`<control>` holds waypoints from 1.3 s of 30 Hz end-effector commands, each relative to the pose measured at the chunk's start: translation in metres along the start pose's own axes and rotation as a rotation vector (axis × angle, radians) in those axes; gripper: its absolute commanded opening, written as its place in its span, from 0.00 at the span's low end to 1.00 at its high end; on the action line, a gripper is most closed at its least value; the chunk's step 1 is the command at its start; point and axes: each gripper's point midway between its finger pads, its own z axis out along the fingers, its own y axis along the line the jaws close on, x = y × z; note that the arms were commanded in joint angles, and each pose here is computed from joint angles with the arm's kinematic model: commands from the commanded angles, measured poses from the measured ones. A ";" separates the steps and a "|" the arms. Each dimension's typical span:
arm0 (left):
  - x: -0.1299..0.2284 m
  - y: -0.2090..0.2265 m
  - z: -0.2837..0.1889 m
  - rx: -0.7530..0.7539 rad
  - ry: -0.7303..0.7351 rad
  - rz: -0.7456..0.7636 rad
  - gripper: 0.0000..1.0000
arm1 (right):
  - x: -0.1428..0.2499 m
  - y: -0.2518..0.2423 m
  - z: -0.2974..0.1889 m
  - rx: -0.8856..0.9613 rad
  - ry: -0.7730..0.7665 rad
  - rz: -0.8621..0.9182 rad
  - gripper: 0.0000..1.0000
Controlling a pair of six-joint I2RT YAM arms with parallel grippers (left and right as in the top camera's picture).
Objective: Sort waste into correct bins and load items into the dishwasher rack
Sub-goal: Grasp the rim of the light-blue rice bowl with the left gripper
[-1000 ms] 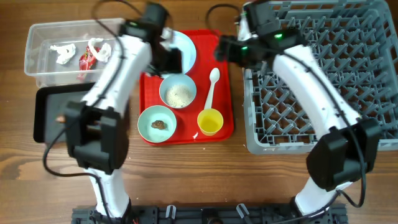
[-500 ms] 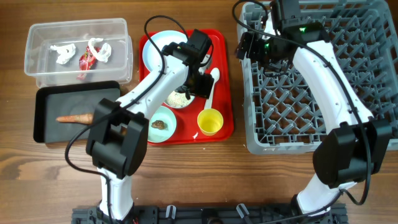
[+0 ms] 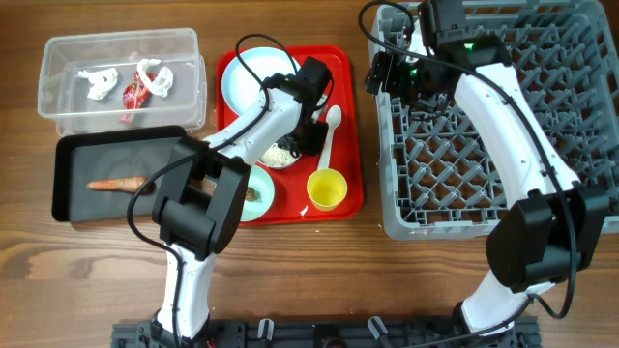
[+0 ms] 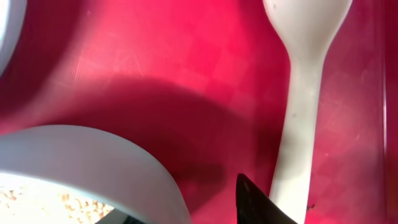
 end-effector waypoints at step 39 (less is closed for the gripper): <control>-0.011 0.001 -0.029 -0.009 -0.074 -0.047 0.04 | 0.004 0.001 0.004 -0.005 0.022 -0.045 0.93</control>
